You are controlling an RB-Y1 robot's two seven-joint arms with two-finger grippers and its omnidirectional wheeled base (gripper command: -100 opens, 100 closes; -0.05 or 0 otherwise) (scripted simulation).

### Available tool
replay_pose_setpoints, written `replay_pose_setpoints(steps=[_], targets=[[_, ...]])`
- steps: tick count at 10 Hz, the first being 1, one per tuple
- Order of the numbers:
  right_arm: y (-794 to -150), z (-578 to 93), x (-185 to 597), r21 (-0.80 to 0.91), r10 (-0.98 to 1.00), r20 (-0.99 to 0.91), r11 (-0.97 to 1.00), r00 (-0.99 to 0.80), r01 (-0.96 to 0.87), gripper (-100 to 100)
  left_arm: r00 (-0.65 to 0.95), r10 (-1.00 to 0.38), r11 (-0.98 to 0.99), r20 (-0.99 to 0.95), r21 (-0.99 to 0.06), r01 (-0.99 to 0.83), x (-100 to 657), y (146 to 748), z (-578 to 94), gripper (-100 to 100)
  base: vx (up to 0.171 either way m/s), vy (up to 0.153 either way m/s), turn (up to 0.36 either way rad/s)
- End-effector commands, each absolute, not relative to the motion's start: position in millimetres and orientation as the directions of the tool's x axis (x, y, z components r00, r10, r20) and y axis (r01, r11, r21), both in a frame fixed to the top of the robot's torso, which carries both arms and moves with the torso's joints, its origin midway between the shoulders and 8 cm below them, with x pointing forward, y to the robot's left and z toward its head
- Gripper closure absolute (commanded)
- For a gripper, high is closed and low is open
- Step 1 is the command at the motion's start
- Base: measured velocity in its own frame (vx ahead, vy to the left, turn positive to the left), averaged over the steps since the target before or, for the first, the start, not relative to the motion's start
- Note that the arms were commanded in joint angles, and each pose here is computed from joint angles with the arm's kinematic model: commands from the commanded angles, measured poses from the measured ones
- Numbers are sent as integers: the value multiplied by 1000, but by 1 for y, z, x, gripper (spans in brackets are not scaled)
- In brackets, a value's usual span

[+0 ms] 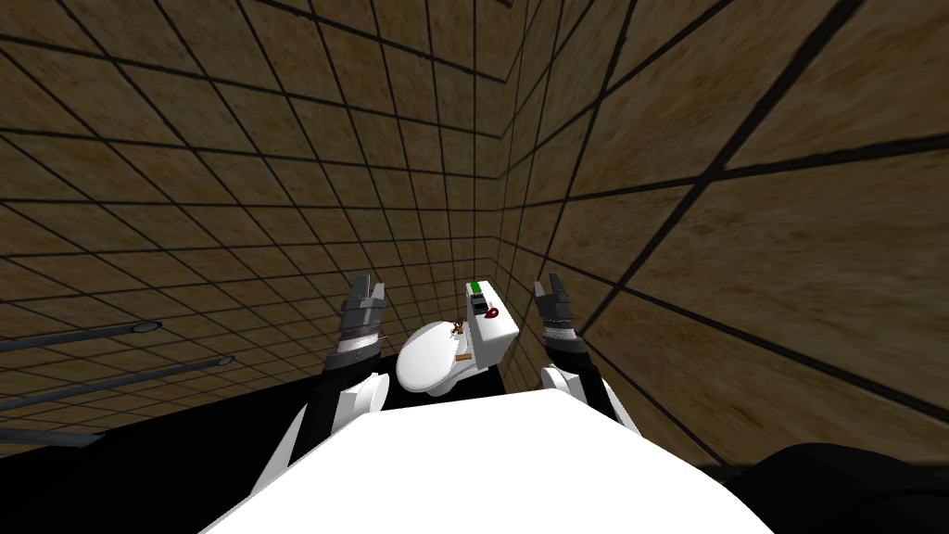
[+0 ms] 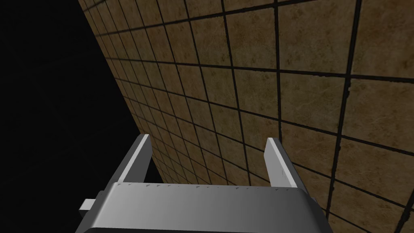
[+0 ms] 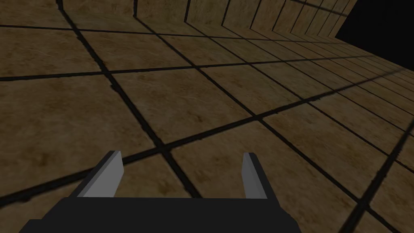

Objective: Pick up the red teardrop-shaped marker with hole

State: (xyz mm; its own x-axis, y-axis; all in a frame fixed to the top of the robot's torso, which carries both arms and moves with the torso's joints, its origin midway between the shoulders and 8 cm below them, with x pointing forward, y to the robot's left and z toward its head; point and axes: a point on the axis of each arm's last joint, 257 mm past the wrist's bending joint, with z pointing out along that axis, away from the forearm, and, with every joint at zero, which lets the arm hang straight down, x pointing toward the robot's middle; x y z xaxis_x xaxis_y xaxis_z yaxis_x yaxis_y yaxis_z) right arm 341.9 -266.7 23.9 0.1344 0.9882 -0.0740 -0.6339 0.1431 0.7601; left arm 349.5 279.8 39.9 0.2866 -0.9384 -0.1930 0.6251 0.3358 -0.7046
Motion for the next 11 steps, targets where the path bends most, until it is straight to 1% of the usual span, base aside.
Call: replay_pose_setpoints(steps=[1, 7, 10, 11], targets=[[-269, 22, 343, 768, 994, -50, 103, 101, -632, -100, 287, -938, 336, -193, -705, 625, 350, 280, 40, 0, -2, 16, 22], [-290, 16, 347, 775, 991, 135, -110, -7, -623, -100, 287, -938, 336, -193, -705, 625, 350, 280, 40, 0, -5, 42, 20], [-298, 14, 347, 765, 979, 201, -179, -36, -618, -100, 287, -938, 336, -193, -705, 625, 350, 280, 40, 0, -2, 34, 14], [-304, 13, 348, 755, 966, 251, -234, -61, -612, -100, 287, -938, 336, -193, -705, 625, 350, 280, 40, 0, -2, 38, 19]])
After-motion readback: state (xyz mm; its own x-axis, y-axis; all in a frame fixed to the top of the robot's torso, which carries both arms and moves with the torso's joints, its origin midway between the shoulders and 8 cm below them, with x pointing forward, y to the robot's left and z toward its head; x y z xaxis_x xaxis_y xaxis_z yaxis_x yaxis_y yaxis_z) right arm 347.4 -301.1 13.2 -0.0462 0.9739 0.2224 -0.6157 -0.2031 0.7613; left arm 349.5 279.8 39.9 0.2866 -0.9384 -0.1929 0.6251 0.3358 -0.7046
